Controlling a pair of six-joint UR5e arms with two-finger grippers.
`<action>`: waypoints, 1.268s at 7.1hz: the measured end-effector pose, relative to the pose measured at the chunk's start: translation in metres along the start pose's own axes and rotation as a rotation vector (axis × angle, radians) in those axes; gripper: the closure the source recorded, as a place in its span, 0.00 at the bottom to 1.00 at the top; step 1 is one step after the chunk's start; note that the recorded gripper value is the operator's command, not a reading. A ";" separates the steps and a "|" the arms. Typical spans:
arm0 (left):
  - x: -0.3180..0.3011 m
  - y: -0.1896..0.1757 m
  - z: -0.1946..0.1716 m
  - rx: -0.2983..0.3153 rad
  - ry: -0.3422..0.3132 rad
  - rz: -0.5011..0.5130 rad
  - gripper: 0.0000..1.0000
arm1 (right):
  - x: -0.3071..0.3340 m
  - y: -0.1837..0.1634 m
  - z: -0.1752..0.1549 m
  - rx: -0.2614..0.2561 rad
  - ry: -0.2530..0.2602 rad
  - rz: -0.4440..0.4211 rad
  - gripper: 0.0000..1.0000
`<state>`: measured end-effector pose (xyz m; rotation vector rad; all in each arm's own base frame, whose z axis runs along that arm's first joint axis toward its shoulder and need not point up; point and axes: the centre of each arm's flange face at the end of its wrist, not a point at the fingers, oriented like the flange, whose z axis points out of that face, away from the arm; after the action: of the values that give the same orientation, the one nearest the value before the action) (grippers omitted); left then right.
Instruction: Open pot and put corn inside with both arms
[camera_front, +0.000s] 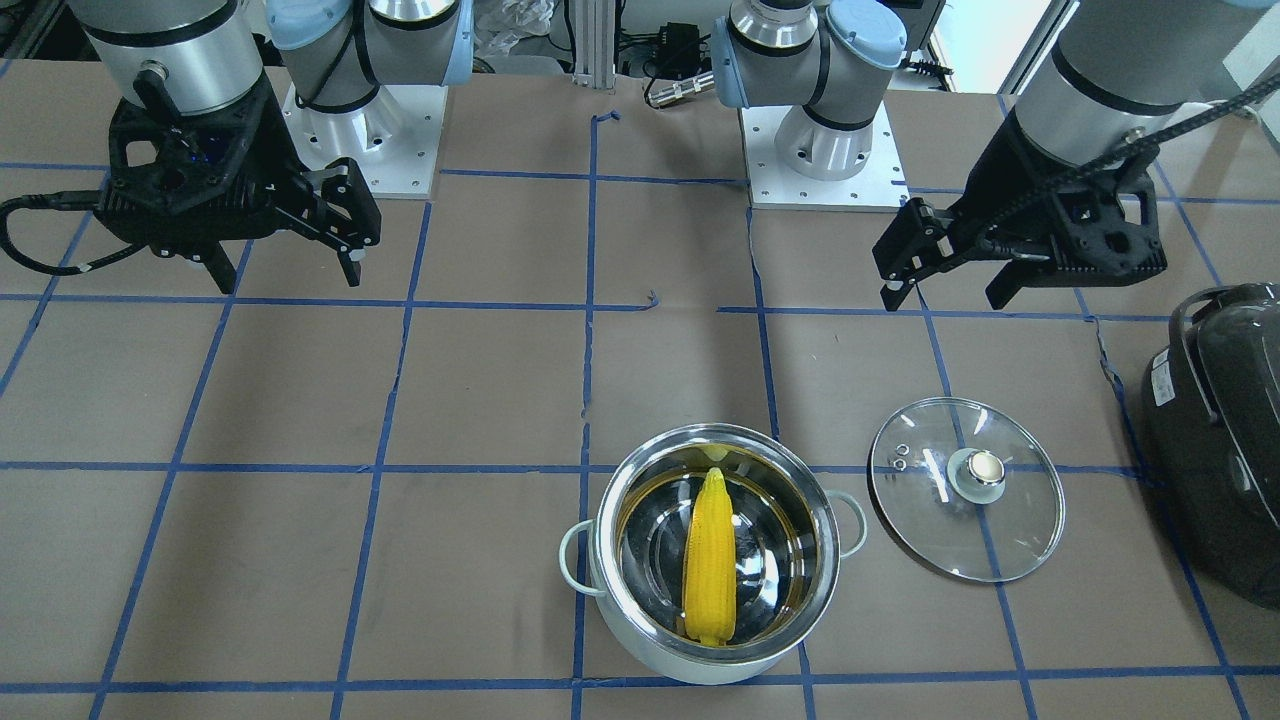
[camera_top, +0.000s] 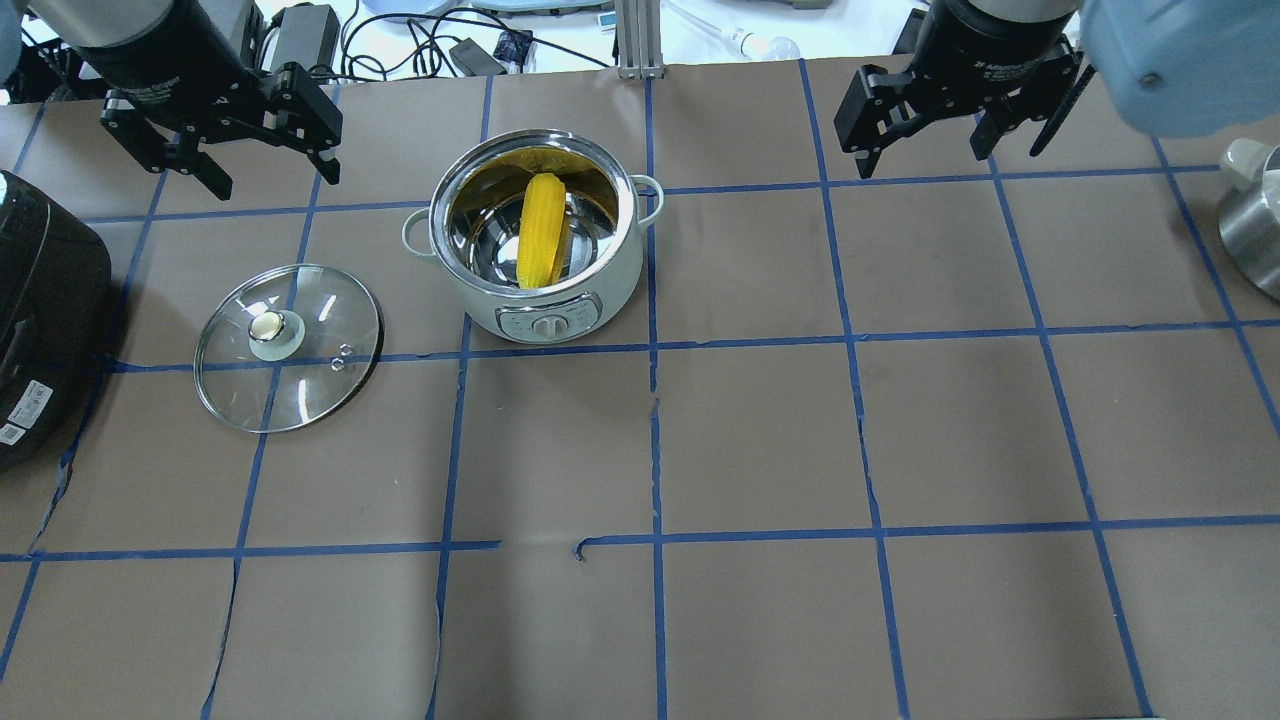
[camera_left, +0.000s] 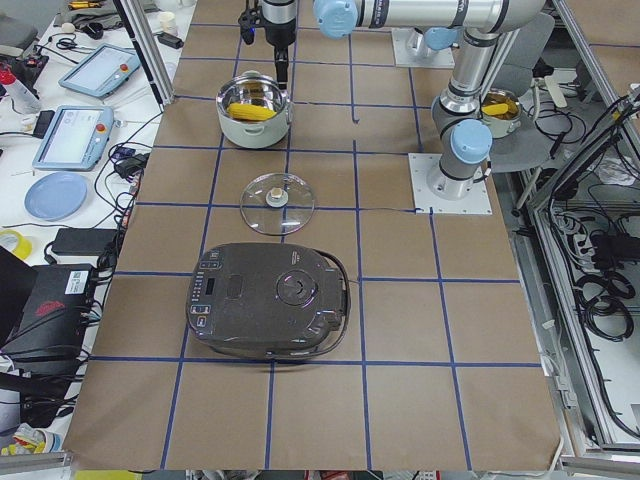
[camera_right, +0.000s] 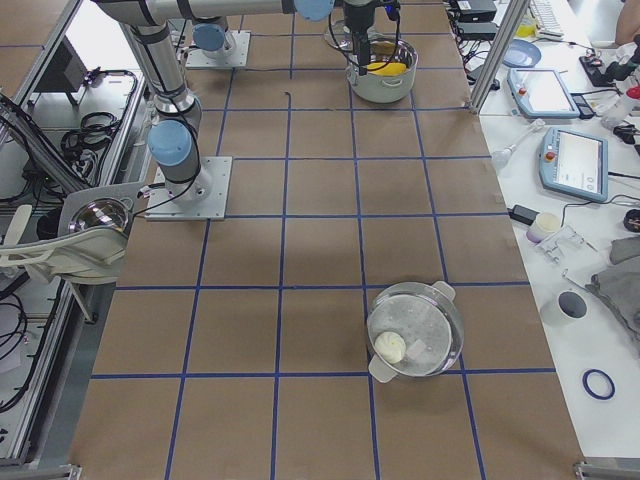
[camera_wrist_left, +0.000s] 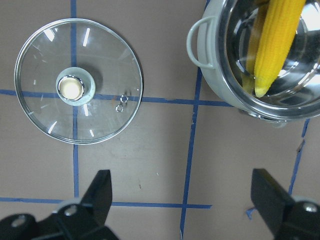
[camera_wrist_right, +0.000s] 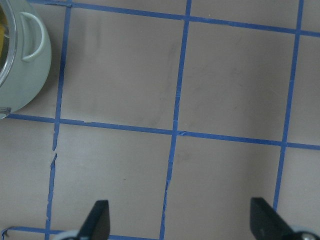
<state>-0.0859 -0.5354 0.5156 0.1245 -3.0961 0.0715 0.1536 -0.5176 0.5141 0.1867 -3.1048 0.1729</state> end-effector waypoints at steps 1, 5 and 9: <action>0.012 0.007 -0.005 0.008 -0.001 0.009 0.00 | 0.000 0.000 0.000 0.000 0.000 0.000 0.00; 0.040 0.031 -0.004 0.007 -0.006 0.044 0.00 | 0.005 -0.001 0.001 -0.003 0.001 0.018 0.00; 0.047 0.035 -0.003 0.005 -0.011 0.051 0.00 | 0.017 -0.001 -0.001 -0.002 -0.010 0.059 0.00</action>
<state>-0.1351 -0.5038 0.5190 0.0457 -3.1103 0.0800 0.1364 -0.5204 0.5152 0.0970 -3.1226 0.1701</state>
